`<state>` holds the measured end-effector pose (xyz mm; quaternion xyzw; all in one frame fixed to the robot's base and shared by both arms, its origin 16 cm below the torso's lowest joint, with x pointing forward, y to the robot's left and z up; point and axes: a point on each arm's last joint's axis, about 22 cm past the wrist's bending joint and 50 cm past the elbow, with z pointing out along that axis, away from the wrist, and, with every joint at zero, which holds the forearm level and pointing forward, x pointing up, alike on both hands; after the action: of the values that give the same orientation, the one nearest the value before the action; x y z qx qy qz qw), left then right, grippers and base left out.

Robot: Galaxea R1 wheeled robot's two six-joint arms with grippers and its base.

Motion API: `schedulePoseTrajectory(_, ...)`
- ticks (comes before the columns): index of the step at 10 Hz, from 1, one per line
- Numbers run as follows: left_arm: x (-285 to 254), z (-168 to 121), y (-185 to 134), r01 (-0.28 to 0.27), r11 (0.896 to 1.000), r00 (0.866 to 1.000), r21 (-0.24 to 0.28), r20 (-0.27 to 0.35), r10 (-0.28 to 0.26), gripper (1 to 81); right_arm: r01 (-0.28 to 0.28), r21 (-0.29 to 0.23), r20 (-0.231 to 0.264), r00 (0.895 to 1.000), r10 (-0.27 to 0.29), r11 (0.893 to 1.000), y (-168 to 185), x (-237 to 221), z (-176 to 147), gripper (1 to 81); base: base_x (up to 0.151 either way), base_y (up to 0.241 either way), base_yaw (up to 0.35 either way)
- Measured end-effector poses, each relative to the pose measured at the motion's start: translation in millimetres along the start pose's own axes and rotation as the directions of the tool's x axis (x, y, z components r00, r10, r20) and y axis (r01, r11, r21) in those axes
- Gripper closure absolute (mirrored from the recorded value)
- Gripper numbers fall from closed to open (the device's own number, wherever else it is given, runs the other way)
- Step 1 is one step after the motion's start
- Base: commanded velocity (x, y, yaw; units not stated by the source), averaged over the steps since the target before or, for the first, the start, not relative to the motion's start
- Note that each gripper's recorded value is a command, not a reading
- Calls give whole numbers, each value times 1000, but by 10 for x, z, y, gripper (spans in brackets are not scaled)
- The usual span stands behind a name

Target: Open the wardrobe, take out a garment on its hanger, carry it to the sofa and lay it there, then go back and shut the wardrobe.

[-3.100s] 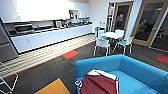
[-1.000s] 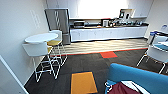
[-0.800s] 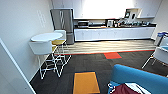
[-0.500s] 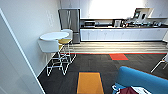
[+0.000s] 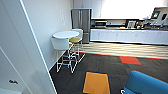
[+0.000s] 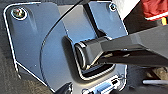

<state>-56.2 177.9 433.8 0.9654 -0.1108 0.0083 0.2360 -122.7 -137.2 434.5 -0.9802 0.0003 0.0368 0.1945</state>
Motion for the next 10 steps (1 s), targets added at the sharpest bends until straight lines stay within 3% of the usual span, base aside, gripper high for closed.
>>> schedulePoseTrajectory(8,-15,1,6,-2,1000,1000,-1,2,2,10,2,-34,10,1000,-1,999,173,-84,-44,10,0,0,299)
schedulePoseTrajectory(10,-53,10,-25,-20,1000,1000,23,14,20,10,2,-28,4,1000,-2,1000,125,-34,-25,10,0,0,299)
